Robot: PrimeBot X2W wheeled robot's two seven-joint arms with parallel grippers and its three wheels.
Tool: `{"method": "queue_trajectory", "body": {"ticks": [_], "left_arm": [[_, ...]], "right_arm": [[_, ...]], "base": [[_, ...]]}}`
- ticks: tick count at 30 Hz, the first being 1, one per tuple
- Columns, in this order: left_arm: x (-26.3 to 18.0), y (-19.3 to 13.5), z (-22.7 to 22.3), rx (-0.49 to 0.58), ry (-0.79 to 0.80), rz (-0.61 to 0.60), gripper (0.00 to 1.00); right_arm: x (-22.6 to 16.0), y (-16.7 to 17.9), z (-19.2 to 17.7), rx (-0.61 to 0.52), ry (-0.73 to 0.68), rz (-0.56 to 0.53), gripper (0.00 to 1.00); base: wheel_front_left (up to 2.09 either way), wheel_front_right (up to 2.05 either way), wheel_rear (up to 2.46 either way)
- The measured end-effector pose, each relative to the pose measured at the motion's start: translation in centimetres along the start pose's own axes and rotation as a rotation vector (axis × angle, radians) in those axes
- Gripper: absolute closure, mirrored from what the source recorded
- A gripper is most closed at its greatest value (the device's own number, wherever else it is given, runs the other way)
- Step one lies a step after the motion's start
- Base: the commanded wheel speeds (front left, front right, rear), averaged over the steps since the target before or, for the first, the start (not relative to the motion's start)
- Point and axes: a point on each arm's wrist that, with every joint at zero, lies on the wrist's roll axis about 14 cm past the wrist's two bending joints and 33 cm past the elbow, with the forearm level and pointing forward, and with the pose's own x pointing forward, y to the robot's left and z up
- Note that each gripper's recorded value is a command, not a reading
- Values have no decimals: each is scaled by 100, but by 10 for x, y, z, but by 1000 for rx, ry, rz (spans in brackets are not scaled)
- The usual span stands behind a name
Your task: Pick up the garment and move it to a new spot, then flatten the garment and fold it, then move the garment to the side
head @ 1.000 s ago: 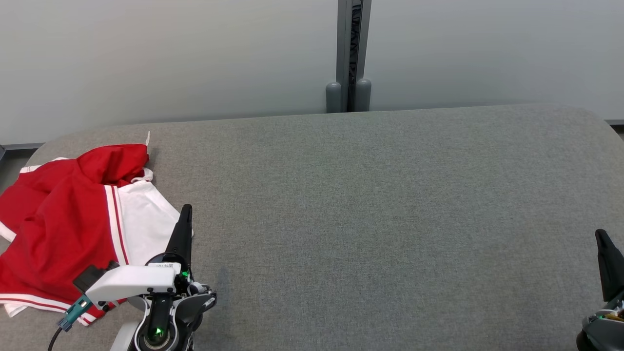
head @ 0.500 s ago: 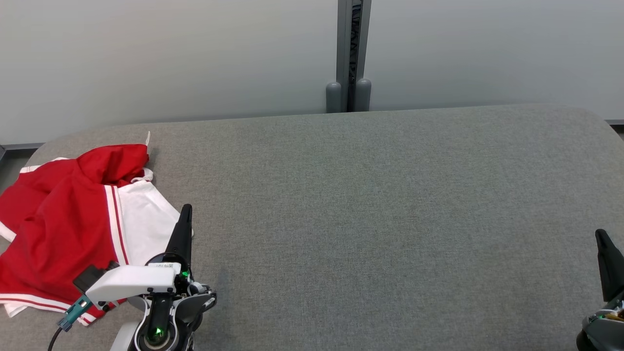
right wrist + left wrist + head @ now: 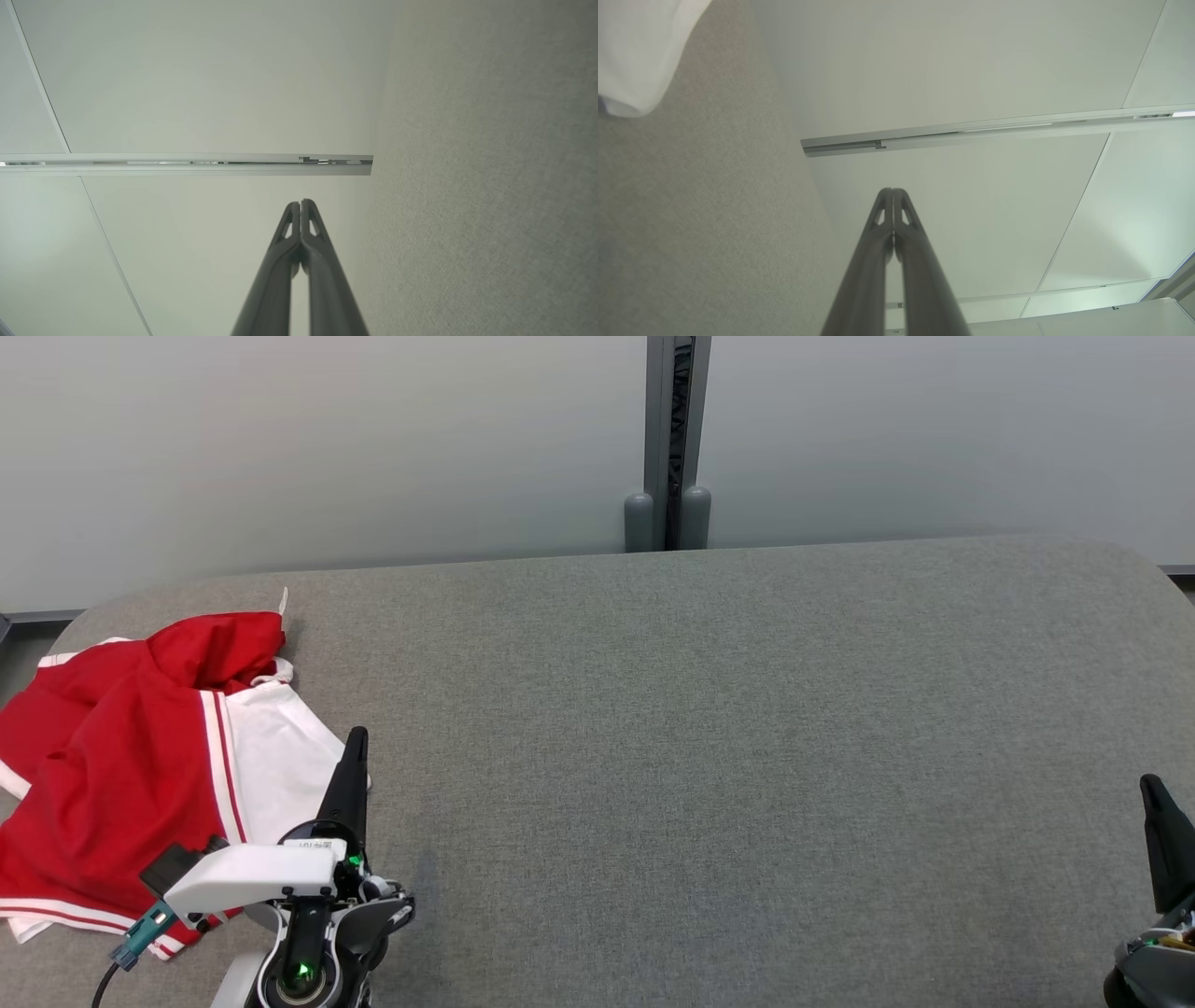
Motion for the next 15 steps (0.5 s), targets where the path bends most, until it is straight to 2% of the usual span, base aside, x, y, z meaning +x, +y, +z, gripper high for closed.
{"method": "queue_trajectory", "body": {"ticks": [15], "left_arm": [[0, 0, 0, 0, 0, 0, 100]], "right_arm": [[0, 0, 0, 0, 0, 0, 100]], "base": [[0, 0, 0]]}}
